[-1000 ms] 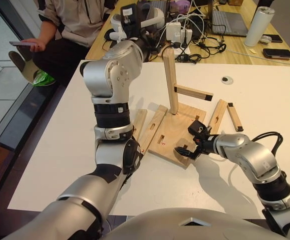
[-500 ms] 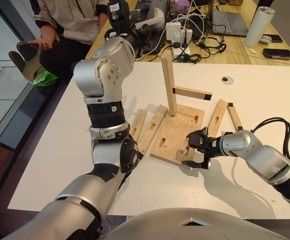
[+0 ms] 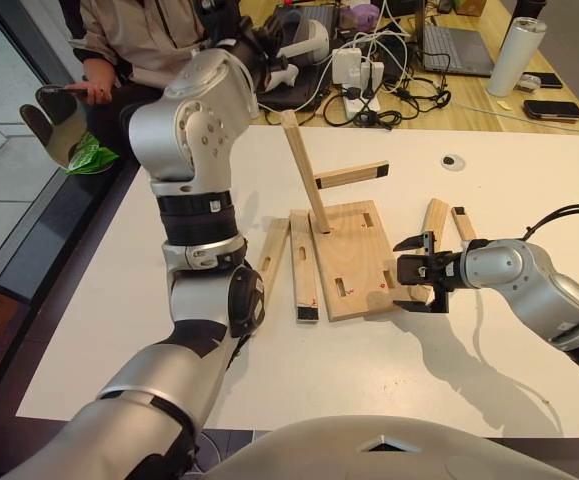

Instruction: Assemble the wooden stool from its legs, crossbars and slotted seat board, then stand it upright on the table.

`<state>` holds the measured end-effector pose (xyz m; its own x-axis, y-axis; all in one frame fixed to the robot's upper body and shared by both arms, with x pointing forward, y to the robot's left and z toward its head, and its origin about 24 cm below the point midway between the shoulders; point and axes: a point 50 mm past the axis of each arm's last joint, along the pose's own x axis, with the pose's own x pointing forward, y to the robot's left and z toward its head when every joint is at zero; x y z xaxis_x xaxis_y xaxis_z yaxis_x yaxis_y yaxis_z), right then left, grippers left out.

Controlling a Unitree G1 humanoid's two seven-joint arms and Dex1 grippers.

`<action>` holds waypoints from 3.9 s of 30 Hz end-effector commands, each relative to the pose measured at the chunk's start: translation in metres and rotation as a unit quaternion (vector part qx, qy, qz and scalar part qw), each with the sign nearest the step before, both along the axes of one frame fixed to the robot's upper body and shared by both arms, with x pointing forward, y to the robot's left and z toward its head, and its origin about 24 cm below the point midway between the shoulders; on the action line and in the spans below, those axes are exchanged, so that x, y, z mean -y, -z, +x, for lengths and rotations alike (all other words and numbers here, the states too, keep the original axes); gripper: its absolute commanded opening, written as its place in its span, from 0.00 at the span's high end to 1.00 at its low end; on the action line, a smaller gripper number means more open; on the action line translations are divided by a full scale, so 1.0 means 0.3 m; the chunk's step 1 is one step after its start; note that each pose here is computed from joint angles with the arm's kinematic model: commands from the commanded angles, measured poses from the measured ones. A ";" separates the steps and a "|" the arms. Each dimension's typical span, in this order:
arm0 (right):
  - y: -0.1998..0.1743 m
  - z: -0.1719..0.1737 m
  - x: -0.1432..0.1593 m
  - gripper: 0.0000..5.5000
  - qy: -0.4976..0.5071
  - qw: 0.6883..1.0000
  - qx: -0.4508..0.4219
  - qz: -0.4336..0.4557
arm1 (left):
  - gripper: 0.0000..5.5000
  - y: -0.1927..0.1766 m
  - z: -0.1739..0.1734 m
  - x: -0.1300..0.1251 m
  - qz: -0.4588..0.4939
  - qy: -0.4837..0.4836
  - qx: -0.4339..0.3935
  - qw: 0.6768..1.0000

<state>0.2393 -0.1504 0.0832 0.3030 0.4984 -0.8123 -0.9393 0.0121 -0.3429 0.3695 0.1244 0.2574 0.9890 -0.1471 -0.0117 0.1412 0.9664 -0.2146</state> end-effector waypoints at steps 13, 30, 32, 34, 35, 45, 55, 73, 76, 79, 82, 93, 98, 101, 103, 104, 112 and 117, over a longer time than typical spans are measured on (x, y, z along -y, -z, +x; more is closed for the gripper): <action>0.098 -0.103 -0.090 0.02 0.114 0.984 -0.111 0.084 | 0.59 -0.121 0.003 -0.035 -0.005 0.018 0.080 0.997; 0.104 -0.031 -0.128 0.02 0.238 0.929 -0.173 0.225 | 0.59 -0.141 0.044 0.019 0.024 0.065 0.093 0.993; 0.162 -0.069 -0.129 0.02 0.237 0.935 -0.196 0.176 | 0.59 -0.102 0.066 0.018 0.040 0.062 0.074 0.995; 0.180 -0.096 -0.132 0.02 0.229 0.937 -0.214 0.156 | 0.59 -0.077 0.077 0.011 0.049 0.061 0.062 0.995; 0.185 -0.104 -0.130 0.02 0.228 0.937 -0.219 0.150 | 0.59 -0.080 0.079 0.011 0.050 0.062 0.064 0.995; 0.196 -0.108 -0.124 0.02 0.227 0.937 -0.227 0.136 | 0.59 -0.276 0.104 0.114 0.046 0.112 0.145 0.982; 0.192 -0.096 -0.134 0.02 0.217 0.941 -0.223 0.131 | 0.59 0.348 0.144 0.225 0.154 0.149 -0.134 0.967; 0.196 -0.103 -0.127 0.02 0.221 0.941 -0.224 0.129 | 0.59 -0.033 0.181 0.174 0.005 0.095 0.033 0.995; 0.195 -0.102 -0.126 0.02 0.221 0.941 -0.223 0.129 | 0.59 0.158 0.185 0.162 0.059 0.087 -0.049 0.993; 0.193 -0.099 -0.125 0.02 0.219 0.941 -0.222 0.128 | 0.59 0.377 0.143 0.192 0.124 0.112 -0.150 0.974; 0.193 -0.100 -0.118 0.02 0.220 0.941 -0.223 0.126 | 0.59 0.423 0.121 0.222 0.126 0.126 -0.170 0.969; 0.193 -0.085 -0.075 0.02 0.195 0.963 -0.170 0.076 | 0.59 -0.115 0.123 0.060 -0.017 0.081 0.069 0.994; 0.159 -0.005 -0.003 0.02 0.168 0.983 -0.067 0.017 | 0.59 -0.105 0.013 -0.154 -0.008 0.007 0.061 0.998; 0.140 0.019 0.004 0.02 0.176 0.984 -0.036 0.019 | 0.59 0.040 -0.062 -0.251 0.040 -0.023 -0.023 0.999; 0.139 0.015 0.001 0.02 0.178 0.983 -0.029 0.019 | 0.59 0.140 -0.121 -0.297 0.091 -0.034 -0.091 0.991; 0.137 0.009 -0.004 0.02 0.179 0.983 -0.027 0.025 | 0.59 0.197 -0.159 -0.313 0.127 -0.029 -0.135 0.982; 0.041 -0.010 -0.091 0.02 0.234 0.957 -0.023 0.170 | 0.55 0.366 -0.370 -0.232 0.281 0.120 -0.273 0.912; 0.002 0.001 -0.122 0.02 0.314 0.913 -0.039 0.257 | 0.49 0.428 -0.458 -0.163 0.284 0.167 -0.308 0.892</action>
